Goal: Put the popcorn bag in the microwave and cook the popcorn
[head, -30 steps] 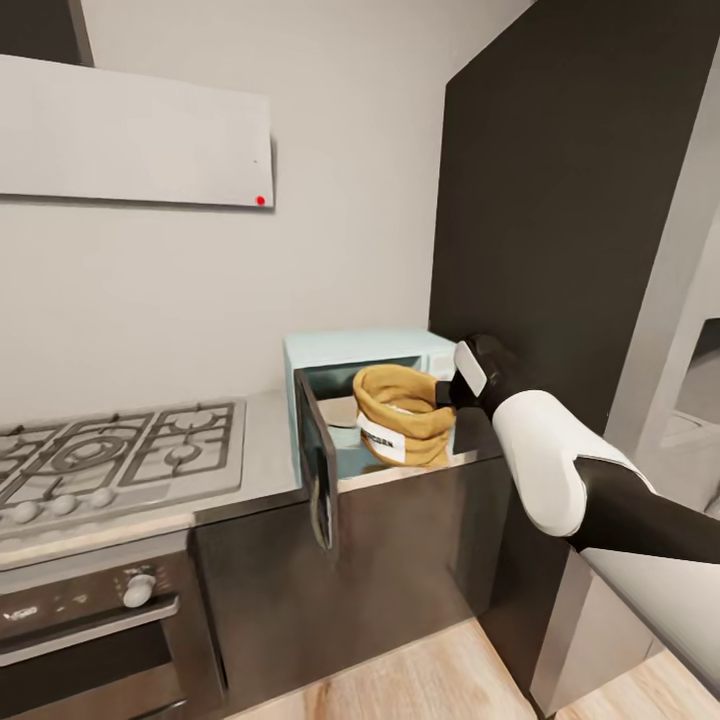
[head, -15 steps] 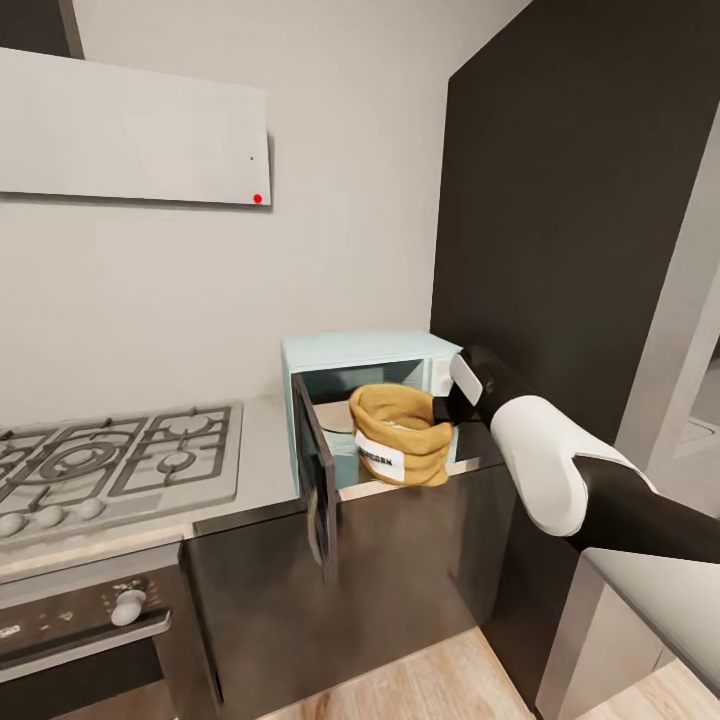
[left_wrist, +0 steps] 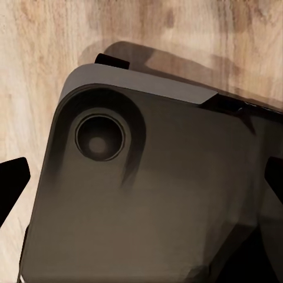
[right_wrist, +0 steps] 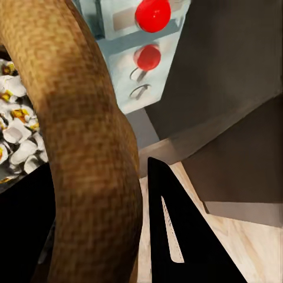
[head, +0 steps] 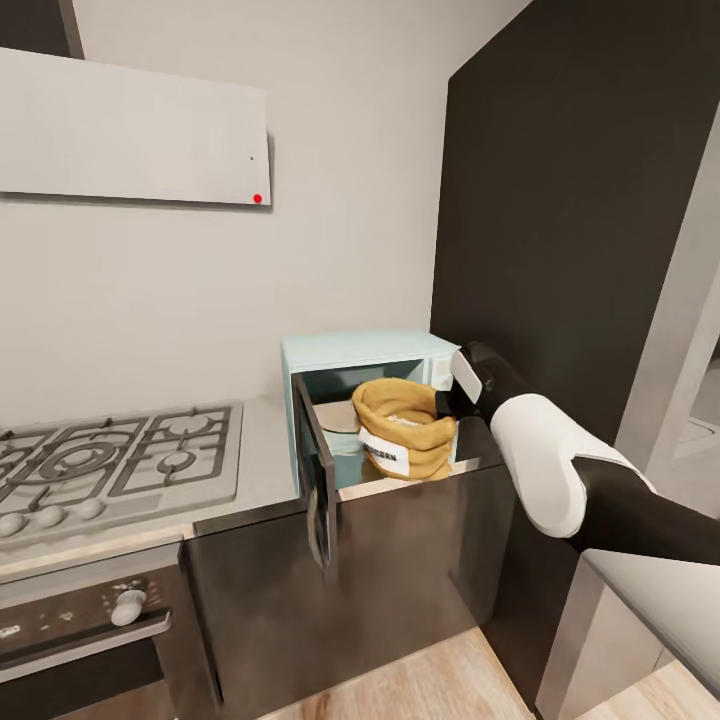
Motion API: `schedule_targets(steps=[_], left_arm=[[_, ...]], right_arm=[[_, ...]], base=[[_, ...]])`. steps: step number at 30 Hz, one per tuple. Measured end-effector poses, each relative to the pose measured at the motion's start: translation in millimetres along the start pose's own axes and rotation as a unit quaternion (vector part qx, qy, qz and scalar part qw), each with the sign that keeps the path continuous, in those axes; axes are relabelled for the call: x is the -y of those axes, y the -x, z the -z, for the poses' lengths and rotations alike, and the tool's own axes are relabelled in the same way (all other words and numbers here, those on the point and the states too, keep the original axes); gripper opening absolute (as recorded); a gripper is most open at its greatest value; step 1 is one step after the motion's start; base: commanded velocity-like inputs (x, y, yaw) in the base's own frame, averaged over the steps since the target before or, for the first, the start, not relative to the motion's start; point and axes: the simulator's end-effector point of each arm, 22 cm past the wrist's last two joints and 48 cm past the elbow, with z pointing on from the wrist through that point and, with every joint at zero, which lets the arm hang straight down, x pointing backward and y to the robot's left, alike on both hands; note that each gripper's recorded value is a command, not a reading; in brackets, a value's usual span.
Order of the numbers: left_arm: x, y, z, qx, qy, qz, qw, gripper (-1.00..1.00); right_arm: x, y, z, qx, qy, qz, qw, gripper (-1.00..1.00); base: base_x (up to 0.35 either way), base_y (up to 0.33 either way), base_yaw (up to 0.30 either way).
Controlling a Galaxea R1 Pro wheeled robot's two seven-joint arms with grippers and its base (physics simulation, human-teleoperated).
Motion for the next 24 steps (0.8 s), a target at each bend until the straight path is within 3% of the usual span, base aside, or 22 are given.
schedule_targets(steps=[18, 24], left_arm=[[0.0, 0.1, 0.0, 0.0, 0.0, 0.0, 1.0, 1.0], [0.0, 0.0, 0.0, 0.0, 0.0, 0.0, 1.0, 1.0]], right_arm=[[-2.0, -1.3, -0.4, -0.001, 0.0, 0.003, 1.0, -1.0], [4.9, 36.4, 26.5, 0.054, 0.001, -0.017, 0.9984, -1.0]], base=[[0.0, -0.052, 0.0], [0.0, 0.0, 0.0]])
